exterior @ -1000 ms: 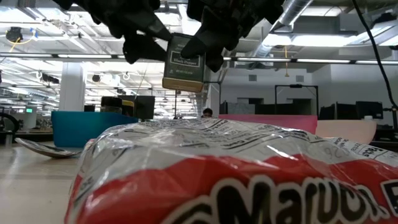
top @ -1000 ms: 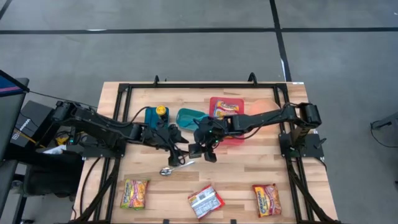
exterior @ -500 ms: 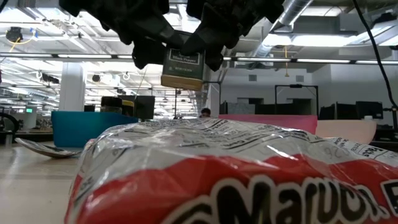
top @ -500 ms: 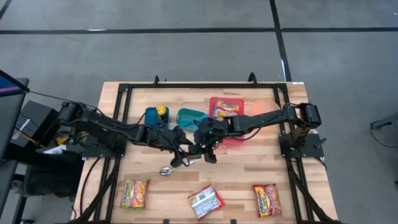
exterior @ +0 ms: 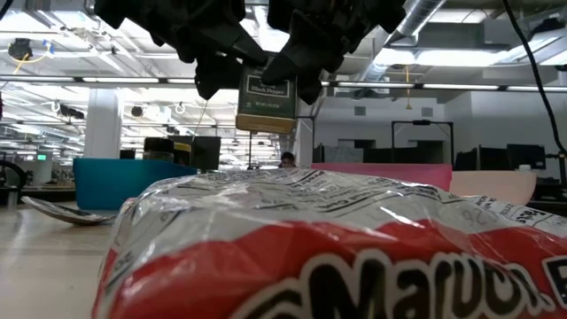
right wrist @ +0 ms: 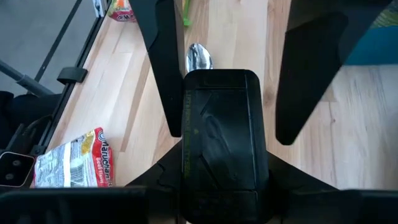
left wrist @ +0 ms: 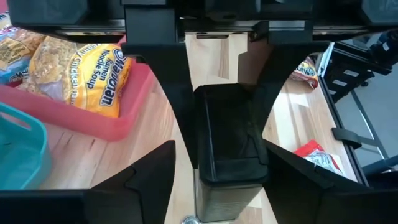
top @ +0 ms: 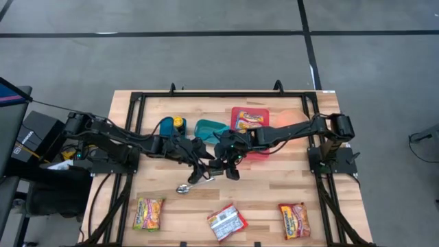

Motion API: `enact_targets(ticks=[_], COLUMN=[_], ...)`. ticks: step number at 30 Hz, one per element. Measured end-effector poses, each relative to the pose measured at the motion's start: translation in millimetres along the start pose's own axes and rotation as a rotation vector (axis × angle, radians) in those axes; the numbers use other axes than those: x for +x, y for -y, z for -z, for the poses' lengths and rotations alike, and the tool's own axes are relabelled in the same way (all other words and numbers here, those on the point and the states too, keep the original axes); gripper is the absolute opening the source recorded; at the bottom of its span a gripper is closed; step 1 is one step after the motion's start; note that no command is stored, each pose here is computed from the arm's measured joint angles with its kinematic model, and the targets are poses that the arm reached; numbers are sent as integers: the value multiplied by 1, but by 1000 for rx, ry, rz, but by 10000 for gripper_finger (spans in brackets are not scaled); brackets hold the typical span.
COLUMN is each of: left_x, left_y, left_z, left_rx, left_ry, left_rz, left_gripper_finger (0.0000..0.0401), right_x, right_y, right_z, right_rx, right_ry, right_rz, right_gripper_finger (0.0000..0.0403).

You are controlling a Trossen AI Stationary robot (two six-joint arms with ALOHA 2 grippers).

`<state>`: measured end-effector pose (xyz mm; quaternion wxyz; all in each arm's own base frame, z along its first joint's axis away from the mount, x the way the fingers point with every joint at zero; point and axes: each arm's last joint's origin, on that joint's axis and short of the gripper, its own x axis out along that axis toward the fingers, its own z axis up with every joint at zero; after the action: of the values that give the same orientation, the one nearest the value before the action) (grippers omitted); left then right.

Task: Pick & Place Food Item
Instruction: Put the black seasoning can into the blue bin

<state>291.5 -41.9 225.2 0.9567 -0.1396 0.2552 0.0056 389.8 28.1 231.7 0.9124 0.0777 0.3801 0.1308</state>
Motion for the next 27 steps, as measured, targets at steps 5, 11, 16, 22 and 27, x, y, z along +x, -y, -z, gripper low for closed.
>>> enact_targets(ticks=[5, 11, 16, 22, 27], left_x=[0, 5, 14, 14, 16], left_y=[0, 0, -2, -1, -1], left_z=[0, 1, 8, 5, 5], left_rx=[0, 0, -9, 0, 0], left_ry=[0, 2, -29, -3, -1], left_rz=[1, 4, 9, 29, 30], left_gripper_finger=[194, 181, 191, 197, 170], right_x=[0, 0, 1, 0, 1], right_y=[0, 0, 1, -1, -2], right_z=[0, 0, 2, 3, 3], right_rx=[8, 8, 16, 15, 24], right_ry=[0, 1, -18, -23, -28], right_rz=[1, 1, 2, -4, -5], right_gripper_finger=[111, 111, 111, 111, 111])
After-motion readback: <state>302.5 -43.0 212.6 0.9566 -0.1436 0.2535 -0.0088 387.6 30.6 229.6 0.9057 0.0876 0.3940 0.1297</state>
